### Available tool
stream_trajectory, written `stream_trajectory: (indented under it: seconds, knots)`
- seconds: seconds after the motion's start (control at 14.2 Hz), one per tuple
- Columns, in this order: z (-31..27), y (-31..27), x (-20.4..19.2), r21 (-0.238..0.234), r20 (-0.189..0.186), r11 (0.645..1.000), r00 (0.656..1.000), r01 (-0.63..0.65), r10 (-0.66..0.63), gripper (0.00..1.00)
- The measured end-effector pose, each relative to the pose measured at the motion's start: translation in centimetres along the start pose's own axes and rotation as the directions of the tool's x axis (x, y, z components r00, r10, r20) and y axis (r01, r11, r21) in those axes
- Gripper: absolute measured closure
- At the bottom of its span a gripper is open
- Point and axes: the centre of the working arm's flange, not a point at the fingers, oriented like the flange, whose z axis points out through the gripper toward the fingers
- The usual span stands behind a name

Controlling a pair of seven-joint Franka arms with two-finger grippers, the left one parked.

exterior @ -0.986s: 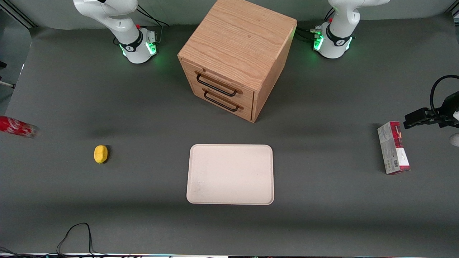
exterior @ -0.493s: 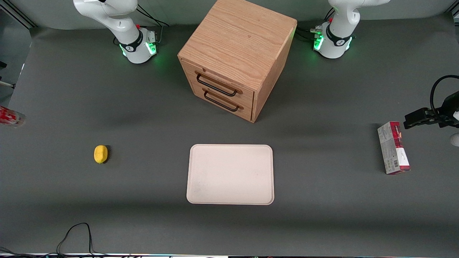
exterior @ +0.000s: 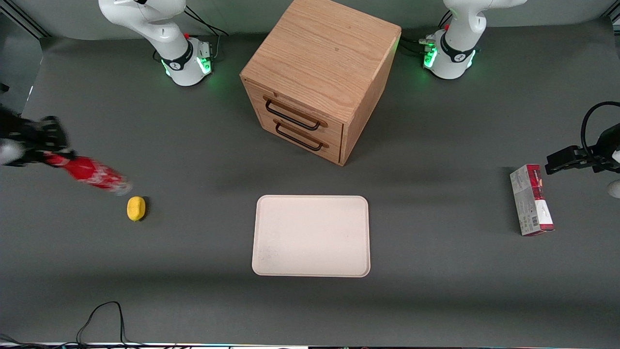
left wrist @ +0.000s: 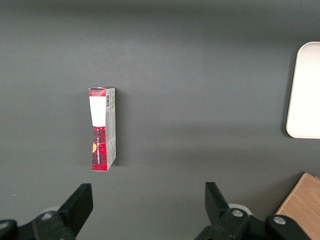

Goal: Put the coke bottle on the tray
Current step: 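Carry the held bottle over the cream tray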

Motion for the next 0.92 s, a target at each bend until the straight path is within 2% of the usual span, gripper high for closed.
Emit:
stream_trajectory:
  seconds: [0.07,0.28,0.42,0.7,0.92]
  knots:
    - [0.7,-3.1,1.4,-0.005,0.002,1.000,1.000,0.012,-0.012,0.69]
    - [3.5,-13.7,4.6,-0.074,0.001,0.995,0.997,0.071,-0.071,0.69]
    - [5.2,-19.2,5.7,-0.085,-0.011,0.992,0.995,0.094,-0.095,0.69]
    - [8.6,-21.0,8.3,-0.084,-0.048,0.990,0.992,0.114,-0.118,0.69]
    - [15.1,-20.1,11.8,-0.083,-0.049,0.991,0.993,0.105,-0.109,0.69]
